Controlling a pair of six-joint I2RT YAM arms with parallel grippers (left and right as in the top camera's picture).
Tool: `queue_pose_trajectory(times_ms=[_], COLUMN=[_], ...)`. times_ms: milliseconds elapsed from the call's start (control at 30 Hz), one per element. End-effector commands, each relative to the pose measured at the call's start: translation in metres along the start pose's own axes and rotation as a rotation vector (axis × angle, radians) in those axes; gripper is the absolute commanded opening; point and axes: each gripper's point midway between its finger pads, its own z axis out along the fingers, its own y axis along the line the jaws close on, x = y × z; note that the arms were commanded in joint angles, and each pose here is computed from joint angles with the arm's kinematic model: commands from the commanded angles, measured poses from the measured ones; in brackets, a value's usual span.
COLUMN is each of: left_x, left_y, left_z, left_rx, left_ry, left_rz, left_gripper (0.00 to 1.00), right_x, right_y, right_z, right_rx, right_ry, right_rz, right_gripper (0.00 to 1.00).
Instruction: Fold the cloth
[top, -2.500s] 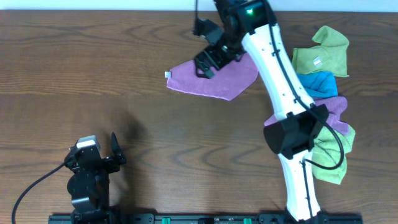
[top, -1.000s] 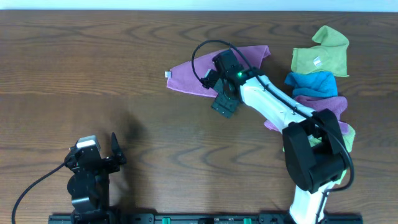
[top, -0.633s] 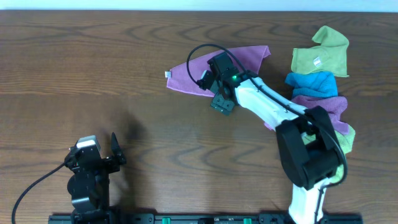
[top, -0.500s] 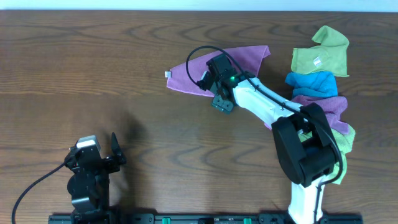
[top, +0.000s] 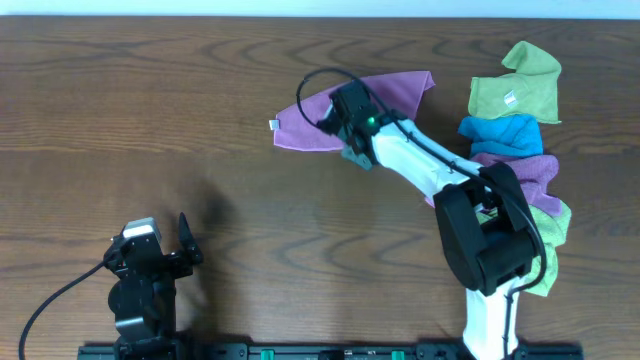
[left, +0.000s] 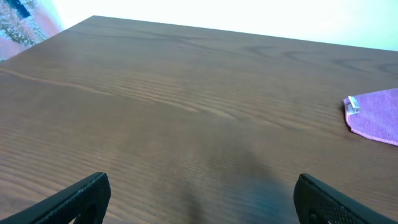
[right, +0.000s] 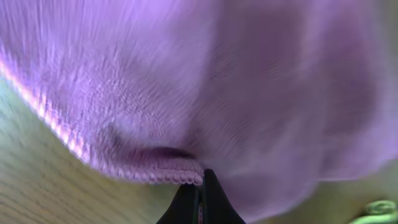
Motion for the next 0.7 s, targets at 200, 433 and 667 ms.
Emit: queue_pose_trajectory(times_ms=[200,433,667], left_x=[0.011,0.011,0.011], left_y=[-0.001,-0.001,-0.001], left_z=[0.003,0.003,0.003], left_rx=[0.006,0.006,0.006], left_ry=[0.025,0.025,0.025], left_rz=[0.008,0.008,0.008], left_gripper=[0.95,0.95,0.95], right_x=[-0.167,-0.223,-0.156], right_y=[0.027,0.050,-0.071], right_z=[-0.145,-0.272,-0.202], right_rx=[-0.201,-0.211,-0.198], right_ry=[-0.548,-0.796,-0.555], right_rz=[-0.048,-0.136,0.383], right_gripper=[0.01,0.01,0.01])
